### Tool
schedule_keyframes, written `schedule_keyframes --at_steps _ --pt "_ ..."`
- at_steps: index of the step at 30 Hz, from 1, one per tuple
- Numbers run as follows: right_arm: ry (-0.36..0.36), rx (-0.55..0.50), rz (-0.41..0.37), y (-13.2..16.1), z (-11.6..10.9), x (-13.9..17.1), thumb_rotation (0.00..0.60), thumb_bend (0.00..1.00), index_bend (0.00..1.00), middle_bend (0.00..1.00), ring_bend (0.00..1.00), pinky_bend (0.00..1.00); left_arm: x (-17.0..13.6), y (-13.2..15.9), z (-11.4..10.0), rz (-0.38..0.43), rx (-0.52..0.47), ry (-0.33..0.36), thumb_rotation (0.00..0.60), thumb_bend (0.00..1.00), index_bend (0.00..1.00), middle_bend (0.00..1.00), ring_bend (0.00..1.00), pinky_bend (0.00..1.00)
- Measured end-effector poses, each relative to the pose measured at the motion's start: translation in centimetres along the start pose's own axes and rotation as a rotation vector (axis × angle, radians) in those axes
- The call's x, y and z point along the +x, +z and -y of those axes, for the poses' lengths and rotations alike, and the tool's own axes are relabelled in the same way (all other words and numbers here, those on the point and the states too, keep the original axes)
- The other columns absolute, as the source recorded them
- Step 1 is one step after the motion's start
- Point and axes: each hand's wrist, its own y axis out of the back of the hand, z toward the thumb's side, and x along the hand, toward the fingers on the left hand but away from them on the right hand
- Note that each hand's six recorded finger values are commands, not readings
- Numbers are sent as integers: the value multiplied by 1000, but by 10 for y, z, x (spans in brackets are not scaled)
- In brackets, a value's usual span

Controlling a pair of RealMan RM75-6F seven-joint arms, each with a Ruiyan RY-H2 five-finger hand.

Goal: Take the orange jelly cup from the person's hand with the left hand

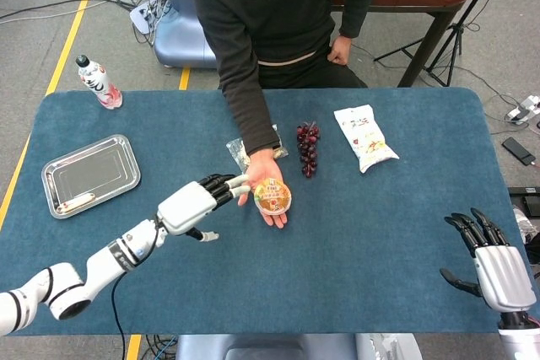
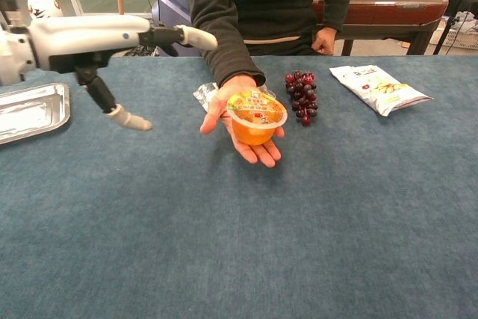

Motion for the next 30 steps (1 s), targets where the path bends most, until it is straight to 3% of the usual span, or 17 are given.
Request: schedule_keyframes --at_steps 13,30 --pt "11 2 2 -2 2 -2 600 111 189 166 42 176 78 18 4 -6 82 -117 600 172 0 0 0 88" --pt "11 -5 19 -12 1 3 600 111 189 166 42 176 130 43 21 6 229 -213 600 172 61 0 0 89"
